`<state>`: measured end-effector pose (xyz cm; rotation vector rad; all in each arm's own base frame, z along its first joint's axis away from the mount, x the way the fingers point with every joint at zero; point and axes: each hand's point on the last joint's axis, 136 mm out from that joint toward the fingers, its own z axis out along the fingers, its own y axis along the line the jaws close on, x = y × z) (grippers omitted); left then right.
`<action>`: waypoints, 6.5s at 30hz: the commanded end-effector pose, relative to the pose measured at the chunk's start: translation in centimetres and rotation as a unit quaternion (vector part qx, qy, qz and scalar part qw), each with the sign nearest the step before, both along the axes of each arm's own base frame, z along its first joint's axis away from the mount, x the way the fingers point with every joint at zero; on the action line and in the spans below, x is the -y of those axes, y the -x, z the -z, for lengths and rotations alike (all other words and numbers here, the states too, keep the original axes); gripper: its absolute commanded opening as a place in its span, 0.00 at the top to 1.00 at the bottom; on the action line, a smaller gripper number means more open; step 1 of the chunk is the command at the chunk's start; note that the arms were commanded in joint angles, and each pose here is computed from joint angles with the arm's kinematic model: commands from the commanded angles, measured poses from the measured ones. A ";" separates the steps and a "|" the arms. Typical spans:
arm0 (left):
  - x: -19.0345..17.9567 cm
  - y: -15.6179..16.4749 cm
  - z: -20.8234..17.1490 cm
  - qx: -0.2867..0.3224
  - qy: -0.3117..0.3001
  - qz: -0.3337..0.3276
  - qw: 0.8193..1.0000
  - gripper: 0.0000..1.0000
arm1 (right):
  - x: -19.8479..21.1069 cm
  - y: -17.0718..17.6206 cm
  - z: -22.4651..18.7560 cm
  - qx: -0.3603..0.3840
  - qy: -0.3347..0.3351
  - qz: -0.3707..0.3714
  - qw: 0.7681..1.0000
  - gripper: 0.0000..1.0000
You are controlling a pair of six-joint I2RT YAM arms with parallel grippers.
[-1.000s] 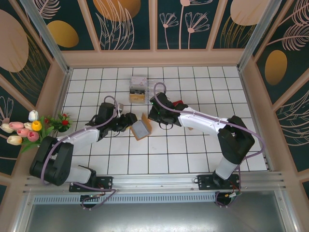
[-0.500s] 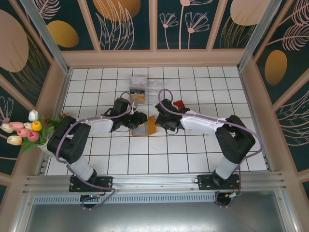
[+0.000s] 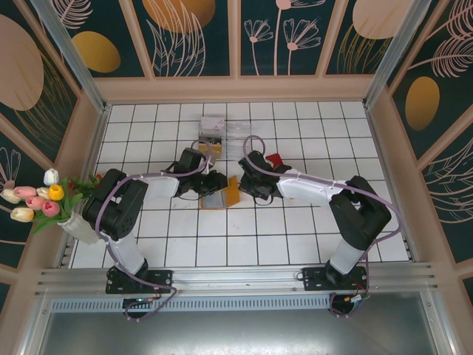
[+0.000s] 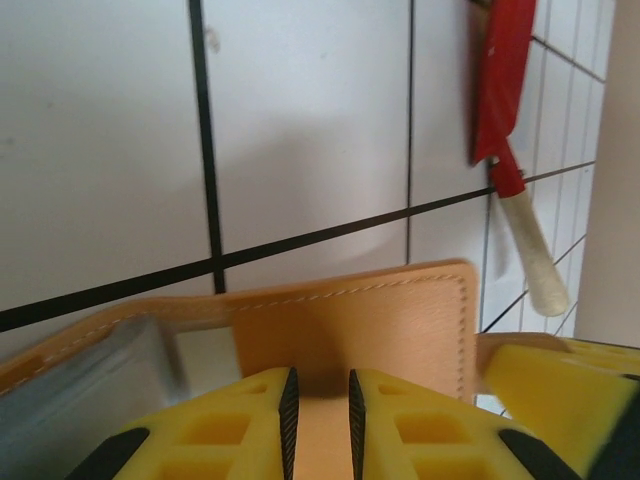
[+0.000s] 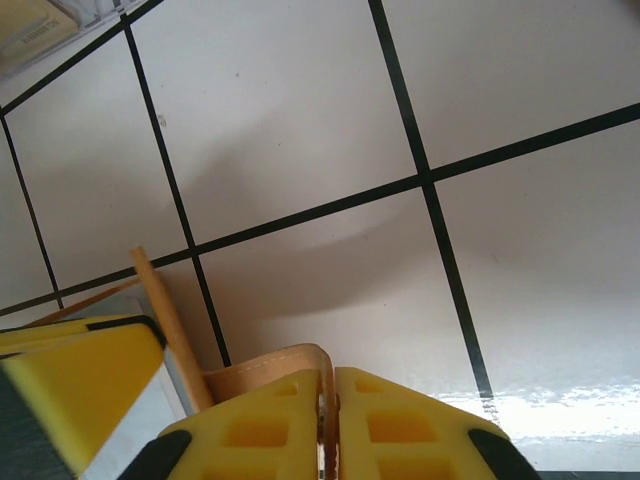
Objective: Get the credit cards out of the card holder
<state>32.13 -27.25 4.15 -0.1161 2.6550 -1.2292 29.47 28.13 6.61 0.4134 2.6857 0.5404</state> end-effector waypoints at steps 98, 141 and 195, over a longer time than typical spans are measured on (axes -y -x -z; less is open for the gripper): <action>-5.3 2.6 -0.9 -0.021 -0.030 -0.024 0.999 0.68 | -4.2 3.5 3.9 -0.062 -0.042 -0.069 0.995 0.59; -3.7 3.1 -0.1 -0.049 0.021 0.002 0.999 0.79 | -4.1 3.2 4.8 -0.075 -0.058 -0.075 0.993 0.62; -2.5 2.6 -1.2 -0.036 0.072 0.010 0.997 0.86 | -6.6 4.4 3.0 0.009 -0.027 -0.223 0.974 0.30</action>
